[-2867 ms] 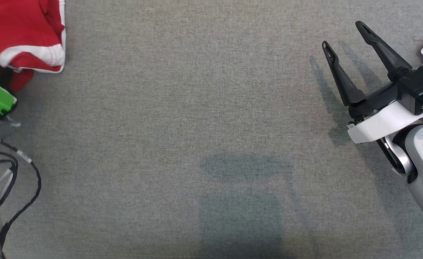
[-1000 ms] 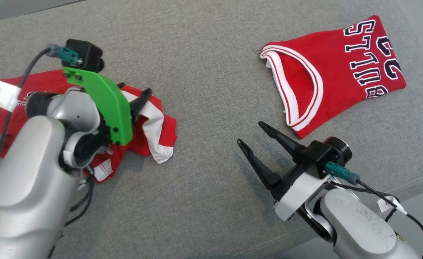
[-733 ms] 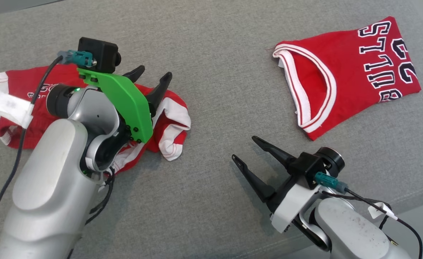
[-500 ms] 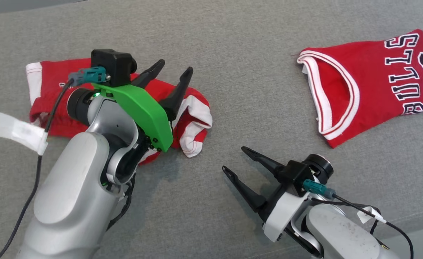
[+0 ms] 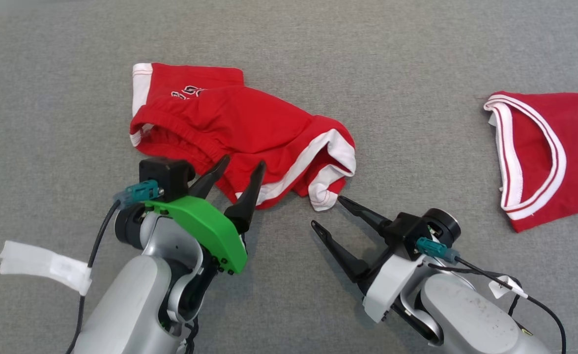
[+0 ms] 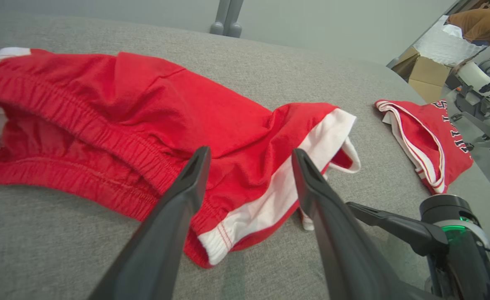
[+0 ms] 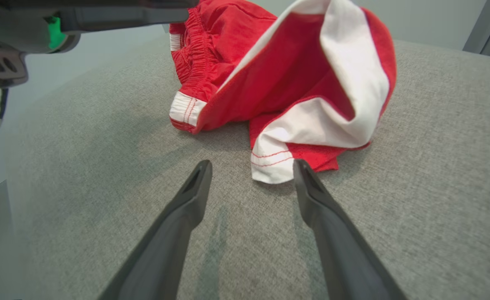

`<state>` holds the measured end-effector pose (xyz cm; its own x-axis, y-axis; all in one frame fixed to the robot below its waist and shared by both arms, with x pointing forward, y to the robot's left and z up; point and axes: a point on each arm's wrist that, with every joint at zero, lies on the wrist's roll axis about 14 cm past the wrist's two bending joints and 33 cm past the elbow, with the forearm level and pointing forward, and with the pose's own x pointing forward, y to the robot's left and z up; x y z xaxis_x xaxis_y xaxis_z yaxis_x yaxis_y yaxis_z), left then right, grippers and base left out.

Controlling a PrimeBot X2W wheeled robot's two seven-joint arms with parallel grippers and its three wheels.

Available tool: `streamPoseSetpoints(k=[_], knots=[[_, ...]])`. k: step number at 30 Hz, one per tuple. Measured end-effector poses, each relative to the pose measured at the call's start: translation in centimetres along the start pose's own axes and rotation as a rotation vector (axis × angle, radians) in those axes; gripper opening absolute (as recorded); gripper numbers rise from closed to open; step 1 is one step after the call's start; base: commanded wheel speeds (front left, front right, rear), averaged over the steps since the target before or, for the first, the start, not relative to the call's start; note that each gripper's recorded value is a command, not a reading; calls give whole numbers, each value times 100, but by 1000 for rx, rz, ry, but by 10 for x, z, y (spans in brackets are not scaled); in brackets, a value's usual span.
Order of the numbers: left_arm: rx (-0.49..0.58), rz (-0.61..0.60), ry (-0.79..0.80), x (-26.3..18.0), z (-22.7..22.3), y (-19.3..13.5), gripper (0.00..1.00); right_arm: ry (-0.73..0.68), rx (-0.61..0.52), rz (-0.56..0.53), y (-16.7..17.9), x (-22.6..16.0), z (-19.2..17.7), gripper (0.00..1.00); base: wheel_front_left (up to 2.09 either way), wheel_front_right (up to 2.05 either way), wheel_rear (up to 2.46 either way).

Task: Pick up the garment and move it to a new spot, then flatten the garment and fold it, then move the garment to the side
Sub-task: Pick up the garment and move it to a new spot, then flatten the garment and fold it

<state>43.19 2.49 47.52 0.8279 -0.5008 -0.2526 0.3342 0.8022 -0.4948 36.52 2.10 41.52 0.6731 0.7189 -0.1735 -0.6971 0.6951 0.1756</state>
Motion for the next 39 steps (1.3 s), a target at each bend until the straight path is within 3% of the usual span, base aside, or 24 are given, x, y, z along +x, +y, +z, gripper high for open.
streamPoseSetpoints(k=[10,30,32,33,34,35,36,39], knots=[[-69,140,-23,-33,-17,32,100,9,-6,20,0,17,0,100,0,0,0],[-74,156,-47,-36,-15,39,100,83,8,3,-7,17,-24,100,0,0,0],[-73,141,-17,-36,-24,35,100,82,5,1,-9,19,-24,79,0,0,0],[-78,133,-4,-36,-28,33,100,85,5,-1,-11,20,-24,46,0,0,0],[-83,126,12,-35,-32,32,100,86,3,-4,-13,21,-25,36,0,0,0],[-88,123,22,-35,-35,31,100,87,2,-7,-14,21,-25,13,0,0,0],[-94,117,36,-35,-38,31,100,89,3,-10,-16,22,-25,1,0,0,0],[-103,129,76,-34,-49,35,100,95,0,-11,-18,24,-26,0,0,0,0]])
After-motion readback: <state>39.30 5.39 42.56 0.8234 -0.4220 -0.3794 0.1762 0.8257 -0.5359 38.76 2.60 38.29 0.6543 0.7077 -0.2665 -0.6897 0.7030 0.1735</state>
